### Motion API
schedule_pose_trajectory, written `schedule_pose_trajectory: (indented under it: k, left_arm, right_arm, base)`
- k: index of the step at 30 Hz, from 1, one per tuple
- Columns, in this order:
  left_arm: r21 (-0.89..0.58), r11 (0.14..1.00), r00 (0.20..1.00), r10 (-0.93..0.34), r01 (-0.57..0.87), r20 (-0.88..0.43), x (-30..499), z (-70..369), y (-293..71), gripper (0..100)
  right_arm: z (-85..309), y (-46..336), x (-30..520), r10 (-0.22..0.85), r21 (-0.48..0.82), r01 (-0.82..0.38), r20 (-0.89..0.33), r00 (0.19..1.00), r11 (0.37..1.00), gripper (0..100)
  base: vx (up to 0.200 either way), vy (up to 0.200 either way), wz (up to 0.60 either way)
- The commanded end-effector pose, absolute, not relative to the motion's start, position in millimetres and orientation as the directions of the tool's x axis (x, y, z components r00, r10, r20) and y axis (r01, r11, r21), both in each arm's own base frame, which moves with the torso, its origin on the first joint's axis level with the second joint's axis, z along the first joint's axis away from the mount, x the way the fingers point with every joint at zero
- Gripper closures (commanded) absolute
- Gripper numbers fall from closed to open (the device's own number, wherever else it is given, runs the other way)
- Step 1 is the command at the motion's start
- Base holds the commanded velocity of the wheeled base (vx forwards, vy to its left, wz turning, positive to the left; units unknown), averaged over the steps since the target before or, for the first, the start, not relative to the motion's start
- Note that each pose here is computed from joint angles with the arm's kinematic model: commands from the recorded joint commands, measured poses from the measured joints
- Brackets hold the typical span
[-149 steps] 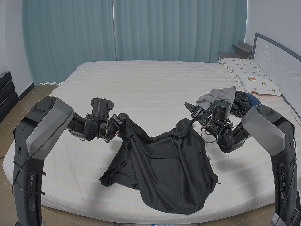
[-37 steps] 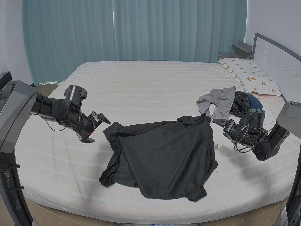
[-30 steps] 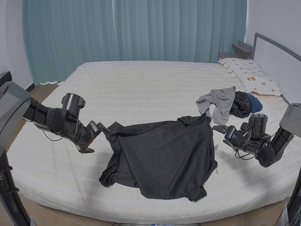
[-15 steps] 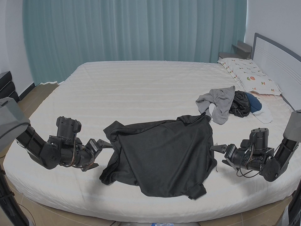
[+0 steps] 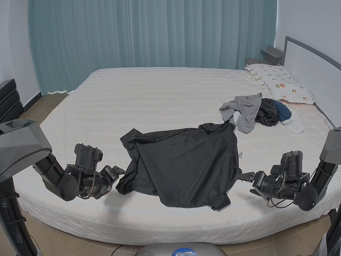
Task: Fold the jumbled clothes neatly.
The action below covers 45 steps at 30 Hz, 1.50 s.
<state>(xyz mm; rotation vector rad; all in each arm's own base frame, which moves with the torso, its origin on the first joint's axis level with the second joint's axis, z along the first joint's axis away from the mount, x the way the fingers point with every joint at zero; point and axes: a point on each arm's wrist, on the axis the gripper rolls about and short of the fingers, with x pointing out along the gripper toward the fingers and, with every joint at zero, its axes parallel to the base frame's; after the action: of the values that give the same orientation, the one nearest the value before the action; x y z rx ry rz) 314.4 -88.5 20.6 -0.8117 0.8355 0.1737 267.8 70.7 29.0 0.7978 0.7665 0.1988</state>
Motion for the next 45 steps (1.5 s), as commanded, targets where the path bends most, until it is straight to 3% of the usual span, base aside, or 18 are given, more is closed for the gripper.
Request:
schedule_pose_trajectory:
  k: [1, 10, 11, 20, 27, 32, 41, 42, 45]
  left_arm:
    - [-0.514, 0.728, 0.637, -0.137, -0.455, -0.758, 323, -12, -104, 0]
    - [-0.524, 0.748, 0.669, -0.145, -0.408, -0.728, 341, -12, -113, 0]
    - [-0.516, 0.755, 0.666, -0.144, -0.403, -0.732, 344, -15, -114, 100]
    - [-0.493, 0.762, 0.658, -0.118, -0.420, -0.744, 340, -17, -103, 100]
    - [-0.528, 0.720, 0.704, -0.076, -0.451, -0.706, 328, 18, -72, 100]
    - [-0.550, 0.695, 0.734, -0.045, -0.464, -0.677, 319, 38, -53, 100]
    - [-0.541, 0.696, 0.725, -0.042, -0.473, -0.687, 317, 40, -52, 100]
    - [-0.538, 0.697, 0.722, -0.042, -0.474, -0.691, 317, 39, -52, 100]
    - [-0.537, 0.697, 0.721, -0.042, -0.475, -0.692, 316, 39, -52, 100]
  right_arm:
    - [28, 71, 267, 0.435, 0.706, 0.118, -0.549, 0.714, 0.698, 0]
    - [27, 72, 267, 0.436, 0.706, 0.117, -0.550, 0.713, 0.699, 0]
    - [27, 72, 267, 0.436, 0.706, 0.117, -0.550, 0.713, 0.699, 0]
    - [17, 76, 270, 0.434, 0.692, 0.130, -0.576, 0.692, 0.710, 0]
    - [2, 80, 286, 0.429, 0.684, 0.141, -0.590, 0.684, 0.716, 0]
    - [-19, 82, 315, 0.381, 0.667, 0.180, -0.602, 0.701, 0.723, 0]
    - [-32, 76, 352, 0.305, 0.650, 0.223, -0.596, 0.742, 0.727, 0]
    - [-33, 77, 358, 0.301, 0.649, 0.230, -0.599, 0.742, 0.725, 100]
    - [-30, 74, 365, 0.295, 0.660, 0.230, -0.583, 0.757, 0.715, 100]
  base:
    - [0.000, 0.000, 0.00]
    - [0.000, 0.000, 0.00]
    - [0.000, 0.000, 0.00]
    - [0.000, 0.000, 0.00]
    - [0.000, 0.000, 0.00]
    - [0.000, 0.000, 0.00]
    - [0.000, 0.000, 0.00]
    - [0.000, 0.000, 0.00]
    - [0.000, 0.000, 0.00]
